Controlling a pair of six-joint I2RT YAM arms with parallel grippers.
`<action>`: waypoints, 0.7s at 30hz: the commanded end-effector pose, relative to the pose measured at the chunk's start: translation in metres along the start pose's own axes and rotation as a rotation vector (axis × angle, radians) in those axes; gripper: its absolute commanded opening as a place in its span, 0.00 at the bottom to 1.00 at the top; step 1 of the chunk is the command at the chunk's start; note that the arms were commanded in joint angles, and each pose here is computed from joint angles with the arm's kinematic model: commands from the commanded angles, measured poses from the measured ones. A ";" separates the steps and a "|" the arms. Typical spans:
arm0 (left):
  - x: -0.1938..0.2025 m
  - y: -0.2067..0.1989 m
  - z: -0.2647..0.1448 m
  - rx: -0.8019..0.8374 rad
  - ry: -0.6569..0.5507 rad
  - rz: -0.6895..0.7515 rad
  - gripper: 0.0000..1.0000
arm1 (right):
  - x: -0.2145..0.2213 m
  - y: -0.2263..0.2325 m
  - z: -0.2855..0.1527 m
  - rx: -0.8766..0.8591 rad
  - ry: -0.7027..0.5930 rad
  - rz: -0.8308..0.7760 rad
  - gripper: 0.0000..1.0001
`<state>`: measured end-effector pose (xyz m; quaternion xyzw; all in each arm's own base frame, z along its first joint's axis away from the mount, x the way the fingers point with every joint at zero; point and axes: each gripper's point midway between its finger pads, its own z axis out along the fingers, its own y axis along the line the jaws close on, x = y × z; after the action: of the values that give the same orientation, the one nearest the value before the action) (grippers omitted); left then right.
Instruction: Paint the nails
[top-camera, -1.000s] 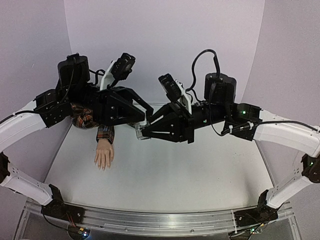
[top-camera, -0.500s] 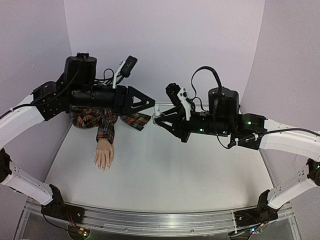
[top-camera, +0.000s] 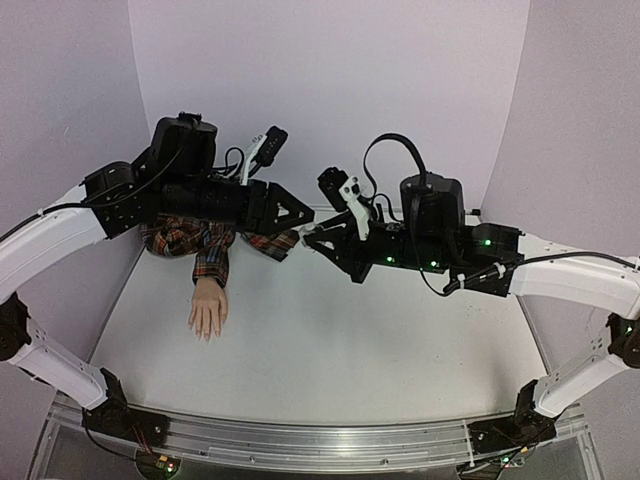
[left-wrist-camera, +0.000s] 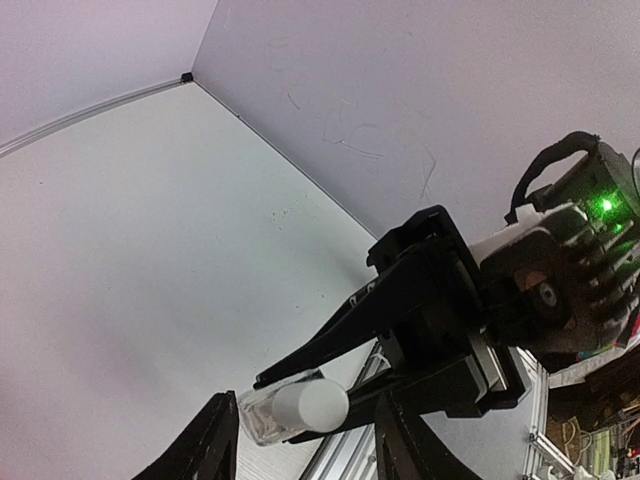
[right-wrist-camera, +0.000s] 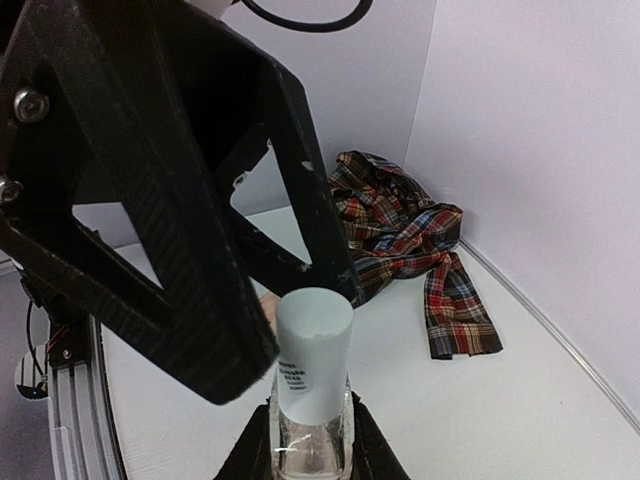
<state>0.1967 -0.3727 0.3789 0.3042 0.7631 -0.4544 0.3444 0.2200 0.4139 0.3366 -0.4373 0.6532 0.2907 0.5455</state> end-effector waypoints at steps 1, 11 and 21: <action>-0.020 -0.008 -0.003 0.008 -0.053 0.022 0.38 | -0.028 -0.002 0.000 0.022 -0.060 -0.016 0.00; -0.017 -0.006 -0.002 -0.001 -0.042 0.025 0.16 | -0.032 -0.003 0.004 0.028 -0.063 -0.016 0.00; -0.004 -0.033 -0.003 0.175 -0.014 0.118 0.00 | -0.033 0.029 0.001 -0.154 -0.079 -0.020 0.00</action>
<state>0.2062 -0.3731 0.3673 0.3076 0.7734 -0.4281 0.3520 0.2258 0.4181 0.3317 -0.4365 0.6656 0.2752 0.5392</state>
